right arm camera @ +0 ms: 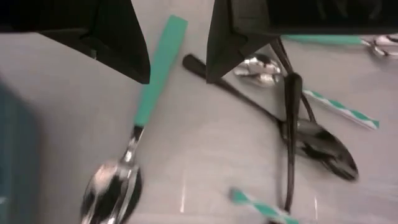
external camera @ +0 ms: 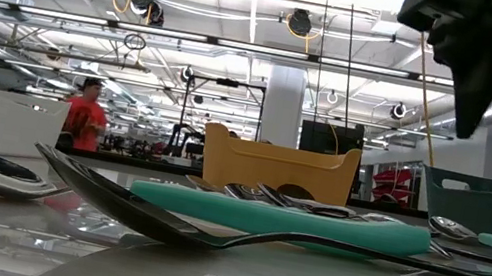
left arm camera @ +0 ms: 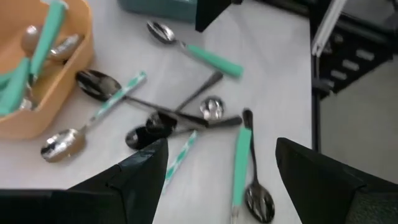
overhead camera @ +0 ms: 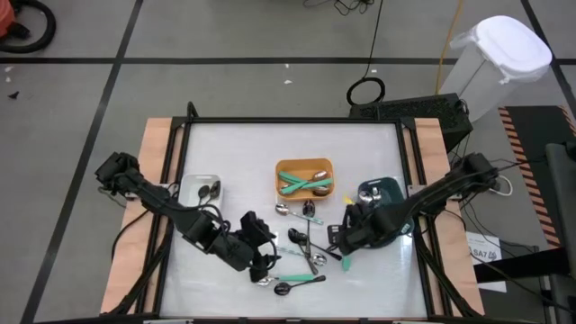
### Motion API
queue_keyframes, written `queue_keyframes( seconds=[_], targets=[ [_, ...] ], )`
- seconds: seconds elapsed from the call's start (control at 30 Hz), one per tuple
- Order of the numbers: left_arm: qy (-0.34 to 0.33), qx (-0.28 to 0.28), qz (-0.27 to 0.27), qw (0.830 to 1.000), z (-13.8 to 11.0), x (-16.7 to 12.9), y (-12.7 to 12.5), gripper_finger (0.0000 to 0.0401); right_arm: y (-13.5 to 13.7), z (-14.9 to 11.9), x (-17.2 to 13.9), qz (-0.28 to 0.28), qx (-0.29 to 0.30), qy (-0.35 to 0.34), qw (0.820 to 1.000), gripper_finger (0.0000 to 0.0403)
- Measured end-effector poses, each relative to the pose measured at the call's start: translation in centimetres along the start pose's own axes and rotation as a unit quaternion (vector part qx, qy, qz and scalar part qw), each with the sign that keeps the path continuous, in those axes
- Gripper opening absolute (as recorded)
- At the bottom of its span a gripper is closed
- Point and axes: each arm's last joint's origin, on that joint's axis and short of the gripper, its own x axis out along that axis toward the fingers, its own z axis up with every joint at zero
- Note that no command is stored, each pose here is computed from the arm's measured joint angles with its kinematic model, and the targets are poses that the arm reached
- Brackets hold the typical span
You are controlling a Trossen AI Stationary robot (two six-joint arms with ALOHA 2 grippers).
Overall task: Sort silverware by color (type)
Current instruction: Put the green spoon into the orange bin
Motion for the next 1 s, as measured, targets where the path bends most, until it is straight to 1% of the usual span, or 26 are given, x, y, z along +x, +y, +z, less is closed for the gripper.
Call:
queue_keyframes(
  seconds=[0.13, 0.37, 0.57, 0.73, 0.87, 1.0],
  targets=[
    [0.023, 0.016, -0.001, 1.000, -0.7, -0.2, -0.2, 0.0296, 0.3, -0.8, 1.2, -0.007, 0.016, 0.000, 1.000, 0.0153],
    [0.040, 0.027, -0.002, 0.999, -1.3, -0.5, -0.4, 0.0296, 0.3, -1.5, 3.7, -0.069, 0.015, 0.018, 0.997, 0.0153],
    [0.041, 0.029, -0.004, 0.999, -1.4, -0.6, -0.5, 0.0296, 0.4, -2.0, 5.6, -0.103, 0.014, 0.029, 0.994, 0.0153],
    [0.041, 0.027, -0.004, 0.999, -1.4, -0.6, -0.6, 0.0296, 0.5, -2.7, 6.6, -0.097, 0.005, 0.033, 0.995, 0.0153],
    [0.041, 0.027, -0.004, 0.999, -1.4, -0.6, -0.6, 0.0296, 0.2, -3.3, 7.2, -0.108, 0.006, 0.025, 0.994, 0.0153],
    [0.041, 0.027, -0.004, 0.999, -1.4, -0.5, -0.5, 0.0296, 0.3, -3.8, 7.8, -0.107, 0.002, 0.025, 0.994, 0.0153]
  ],
)
